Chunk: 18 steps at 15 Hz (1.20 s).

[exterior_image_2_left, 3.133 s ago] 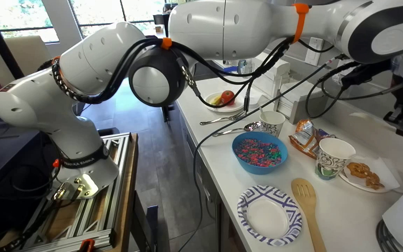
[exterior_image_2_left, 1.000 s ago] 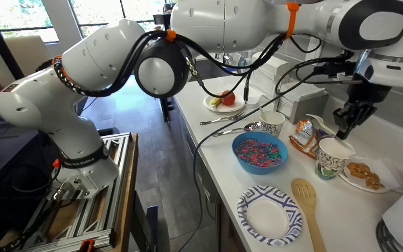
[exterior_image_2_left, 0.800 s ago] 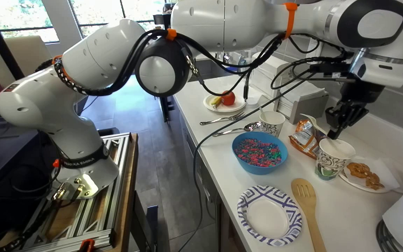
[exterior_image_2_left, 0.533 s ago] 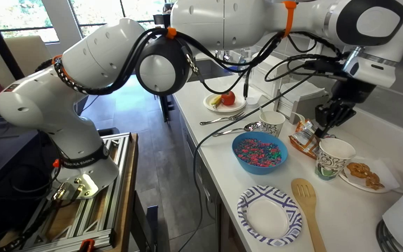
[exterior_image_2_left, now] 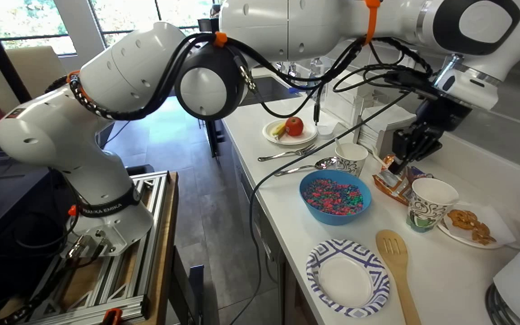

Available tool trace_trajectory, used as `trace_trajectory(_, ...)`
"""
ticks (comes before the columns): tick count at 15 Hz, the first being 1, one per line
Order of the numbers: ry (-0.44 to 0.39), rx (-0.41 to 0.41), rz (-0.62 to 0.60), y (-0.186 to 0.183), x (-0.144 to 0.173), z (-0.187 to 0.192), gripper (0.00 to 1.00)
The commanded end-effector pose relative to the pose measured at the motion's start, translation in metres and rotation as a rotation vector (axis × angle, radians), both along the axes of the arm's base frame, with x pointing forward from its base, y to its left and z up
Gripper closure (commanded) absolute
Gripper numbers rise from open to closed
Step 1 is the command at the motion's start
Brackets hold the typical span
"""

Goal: Put the plastic fork in the bowl

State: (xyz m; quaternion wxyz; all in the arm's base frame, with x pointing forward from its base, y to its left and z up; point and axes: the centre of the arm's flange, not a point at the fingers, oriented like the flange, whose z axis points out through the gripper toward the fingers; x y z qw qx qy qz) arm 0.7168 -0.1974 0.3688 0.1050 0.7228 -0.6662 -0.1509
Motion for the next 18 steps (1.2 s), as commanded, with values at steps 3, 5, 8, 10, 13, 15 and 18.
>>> trace_trajectory(3,0.068,-0.089,0.084,0.012,-0.074,-0.012,1.00)
trace_trajectory(5,0.102,-0.089,0.131,0.011,-0.077,-0.012,1.00)
trace_trajectory(8,0.144,-0.081,0.196,0.012,-0.081,-0.014,1.00)
trace_trajectory(10,0.160,-0.066,0.224,0.014,-0.083,-0.014,1.00)
trace_trajectory(13,0.149,-0.056,0.250,0.018,-0.083,-0.015,1.00)
trace_trajectory(15,0.142,-0.068,0.258,0.020,-0.083,-0.015,0.73)
trace_trajectory(18,0.123,-0.076,0.251,0.023,-0.082,-0.012,0.53)
